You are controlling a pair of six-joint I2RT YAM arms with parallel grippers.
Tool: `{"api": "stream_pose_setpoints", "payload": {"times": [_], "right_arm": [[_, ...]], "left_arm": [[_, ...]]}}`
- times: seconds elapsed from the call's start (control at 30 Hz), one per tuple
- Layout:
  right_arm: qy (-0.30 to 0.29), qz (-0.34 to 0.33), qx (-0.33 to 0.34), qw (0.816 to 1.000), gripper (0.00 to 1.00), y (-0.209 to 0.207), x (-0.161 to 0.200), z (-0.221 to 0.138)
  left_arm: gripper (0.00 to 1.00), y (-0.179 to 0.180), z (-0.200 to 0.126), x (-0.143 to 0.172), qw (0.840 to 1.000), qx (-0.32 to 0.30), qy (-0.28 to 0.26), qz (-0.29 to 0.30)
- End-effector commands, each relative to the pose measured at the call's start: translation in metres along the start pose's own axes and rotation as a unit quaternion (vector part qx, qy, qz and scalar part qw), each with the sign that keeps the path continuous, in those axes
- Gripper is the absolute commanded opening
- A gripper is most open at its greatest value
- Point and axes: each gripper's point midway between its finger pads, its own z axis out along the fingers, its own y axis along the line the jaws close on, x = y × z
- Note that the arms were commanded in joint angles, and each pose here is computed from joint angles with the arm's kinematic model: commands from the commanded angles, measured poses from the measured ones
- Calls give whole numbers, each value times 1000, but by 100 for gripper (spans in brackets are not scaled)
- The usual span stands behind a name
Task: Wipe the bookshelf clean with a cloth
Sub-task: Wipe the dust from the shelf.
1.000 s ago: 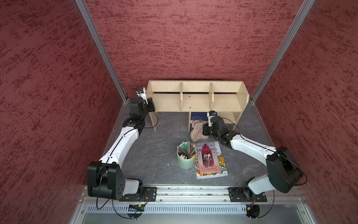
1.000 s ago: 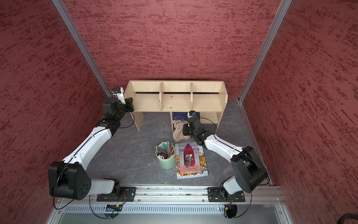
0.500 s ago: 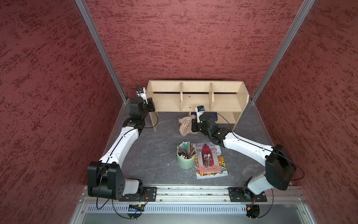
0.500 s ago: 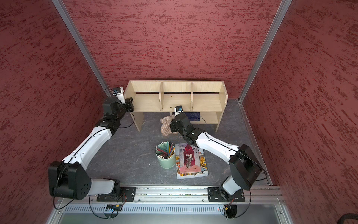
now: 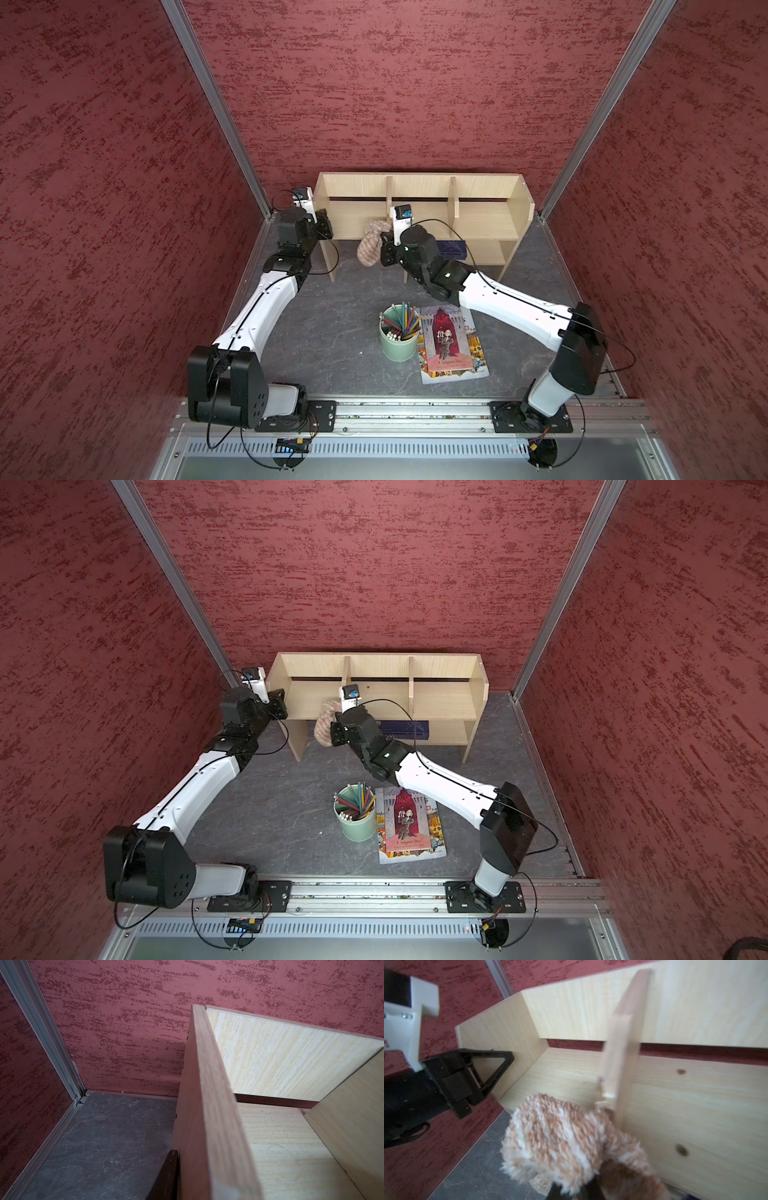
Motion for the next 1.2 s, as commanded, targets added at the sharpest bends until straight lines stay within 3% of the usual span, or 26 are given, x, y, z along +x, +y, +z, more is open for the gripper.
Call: {"api": "stream_pose_setpoints", "payload": {"times": [0.0,0.43,0.7,0.83,0.93,1.17], "right_arm": [[5,-8,-8,1000,0,27,11,14],[30,1,-50,998,0,92,49,83],[95,10,-22,995,0,79,130,100],[110,9,-19,994,0,75,153,101],[99,6,-15,995,0,75,143,100],[37,4,-16,999,0,80,75,89]], "left_arm": [[0,-37,-5,10,992,96,35,-69],[0,-40,-9,5,992,104,27,-72],[0,-39,-12,1,992,103,21,-73],[0,-37,-13,0,993,98,18,-71],[0,-35,-13,-1,993,95,17,-70],[0,-34,-14,-2,993,94,15,-72]]}}
